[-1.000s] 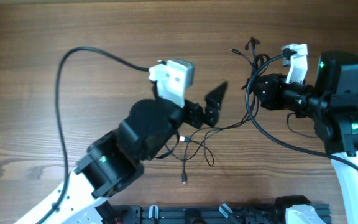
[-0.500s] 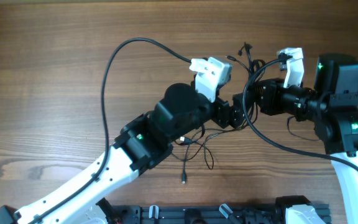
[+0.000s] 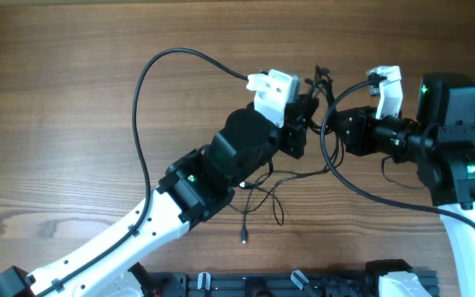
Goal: Untangle cables
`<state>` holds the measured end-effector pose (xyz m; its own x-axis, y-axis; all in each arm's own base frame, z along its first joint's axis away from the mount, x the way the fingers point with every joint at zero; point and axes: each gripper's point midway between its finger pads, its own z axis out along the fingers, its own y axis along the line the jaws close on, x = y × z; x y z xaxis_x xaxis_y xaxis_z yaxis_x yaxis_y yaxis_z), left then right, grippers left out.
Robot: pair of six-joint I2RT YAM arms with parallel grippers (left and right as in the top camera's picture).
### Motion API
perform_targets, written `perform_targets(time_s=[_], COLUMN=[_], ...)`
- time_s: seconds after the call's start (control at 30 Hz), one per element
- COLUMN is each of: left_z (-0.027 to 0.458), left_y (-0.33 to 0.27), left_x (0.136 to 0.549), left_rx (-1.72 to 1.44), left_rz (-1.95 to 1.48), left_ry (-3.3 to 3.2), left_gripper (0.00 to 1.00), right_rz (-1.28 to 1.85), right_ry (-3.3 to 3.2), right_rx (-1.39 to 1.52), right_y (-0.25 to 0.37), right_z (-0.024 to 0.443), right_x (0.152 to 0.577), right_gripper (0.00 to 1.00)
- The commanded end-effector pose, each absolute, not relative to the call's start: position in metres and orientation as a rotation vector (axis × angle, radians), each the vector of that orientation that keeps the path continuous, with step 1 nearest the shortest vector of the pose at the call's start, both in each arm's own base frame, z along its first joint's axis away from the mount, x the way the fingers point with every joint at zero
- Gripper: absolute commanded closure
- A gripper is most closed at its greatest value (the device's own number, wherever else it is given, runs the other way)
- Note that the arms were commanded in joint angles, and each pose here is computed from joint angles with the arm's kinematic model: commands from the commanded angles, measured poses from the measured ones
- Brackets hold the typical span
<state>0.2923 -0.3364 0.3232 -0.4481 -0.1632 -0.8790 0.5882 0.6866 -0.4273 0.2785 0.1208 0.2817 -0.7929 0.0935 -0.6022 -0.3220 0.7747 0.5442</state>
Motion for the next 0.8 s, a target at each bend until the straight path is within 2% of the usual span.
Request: perform_targets(time_s=[0.0, 0.17, 0.33, 0.77], left_z=[0.326, 0.321, 0.308, 0.313], left_y=[-0.331, -0.327, -0.296, -0.293], left_x=[0.300, 0.302, 0.321, 0.321], left_rx=[0.295, 0.285, 0.099, 0.080], left_rz=[-0.854, -0.826, -0.643, -0.649], left_ry=[1.836, 1.855, 1.894, 1.884], left_gripper=[0.96, 0.96, 0.96, 0.96], right_rz=[0.877, 0.875, 0.851, 0.762], right_ry=[2.293, 2.291, 2.243, 2.100], right_rx=[-0.225, -0.231, -0.303, -0.441], right_y=[0.123, 0.123, 0.124, 0.122], right_z=[0.292, 0.293, 0.304, 0.330], right_x=[0.272, 0.270, 0.257, 0.236], right_gripper=[0.96, 0.96, 0.96, 0.94])
